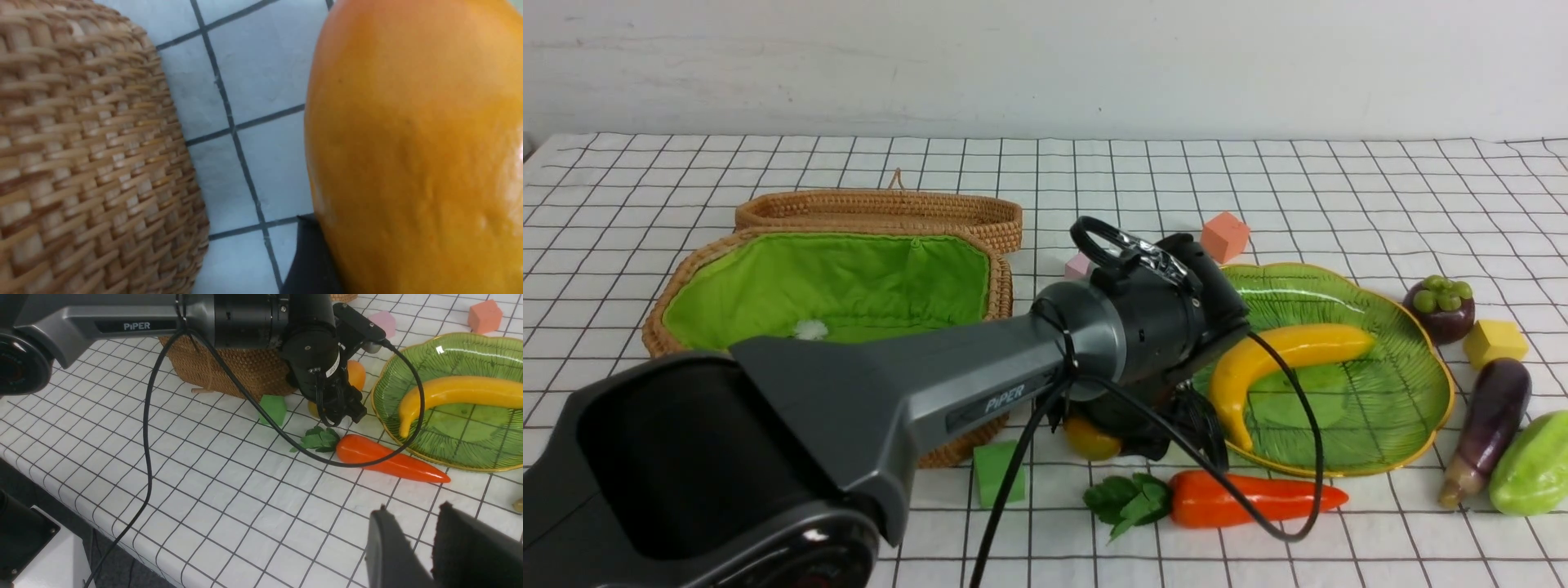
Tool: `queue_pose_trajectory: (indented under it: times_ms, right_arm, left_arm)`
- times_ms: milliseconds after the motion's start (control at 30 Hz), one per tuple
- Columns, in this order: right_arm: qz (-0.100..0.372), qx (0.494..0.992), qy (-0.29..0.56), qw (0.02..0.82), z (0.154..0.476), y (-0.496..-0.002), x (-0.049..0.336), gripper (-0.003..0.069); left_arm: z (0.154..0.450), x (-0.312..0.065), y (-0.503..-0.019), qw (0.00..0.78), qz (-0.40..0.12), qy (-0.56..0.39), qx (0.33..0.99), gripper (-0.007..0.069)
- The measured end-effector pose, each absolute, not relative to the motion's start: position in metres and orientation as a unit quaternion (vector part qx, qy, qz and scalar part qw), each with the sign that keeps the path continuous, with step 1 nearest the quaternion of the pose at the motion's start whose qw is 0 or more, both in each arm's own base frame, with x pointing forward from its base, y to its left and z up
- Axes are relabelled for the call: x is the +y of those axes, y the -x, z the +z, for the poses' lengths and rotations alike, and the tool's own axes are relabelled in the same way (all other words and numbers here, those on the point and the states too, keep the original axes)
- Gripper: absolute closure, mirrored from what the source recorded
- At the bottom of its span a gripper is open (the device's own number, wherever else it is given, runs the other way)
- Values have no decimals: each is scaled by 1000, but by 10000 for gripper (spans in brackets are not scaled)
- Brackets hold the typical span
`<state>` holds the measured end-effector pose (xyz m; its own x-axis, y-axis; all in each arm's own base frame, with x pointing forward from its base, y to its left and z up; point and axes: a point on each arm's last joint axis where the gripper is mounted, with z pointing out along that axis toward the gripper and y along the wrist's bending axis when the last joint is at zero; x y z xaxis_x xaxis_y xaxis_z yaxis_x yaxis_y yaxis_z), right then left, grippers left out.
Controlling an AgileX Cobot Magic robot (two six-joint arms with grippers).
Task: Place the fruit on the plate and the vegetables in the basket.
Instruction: Grab the mango with your left arm and place it on the right plate
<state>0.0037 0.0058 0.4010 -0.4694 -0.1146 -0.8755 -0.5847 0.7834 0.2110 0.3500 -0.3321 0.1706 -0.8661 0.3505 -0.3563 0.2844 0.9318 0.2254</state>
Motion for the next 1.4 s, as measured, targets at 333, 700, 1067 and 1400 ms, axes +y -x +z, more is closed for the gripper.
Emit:
queue_pose_trajectory:
  times_ms: [333,700,1067,1400]
  right_arm:
    - [254,820,214,467,401,-3,6,458]
    - [261,805,209,489,406,-5,7,454]
    - [253,814,183,490,405,-8,4,449]
    - [196,834,68,511,404,-19,-14,444]
  left_arm:
    - [198,-325,-346,199,95,-157,963,124]
    - [295,-371,-335,274,-162,-343,884,124]
    - [222,-411,-358,316,-205,-424,823,124]
    - [219,-414,-363,341,-205,-421,815,42]
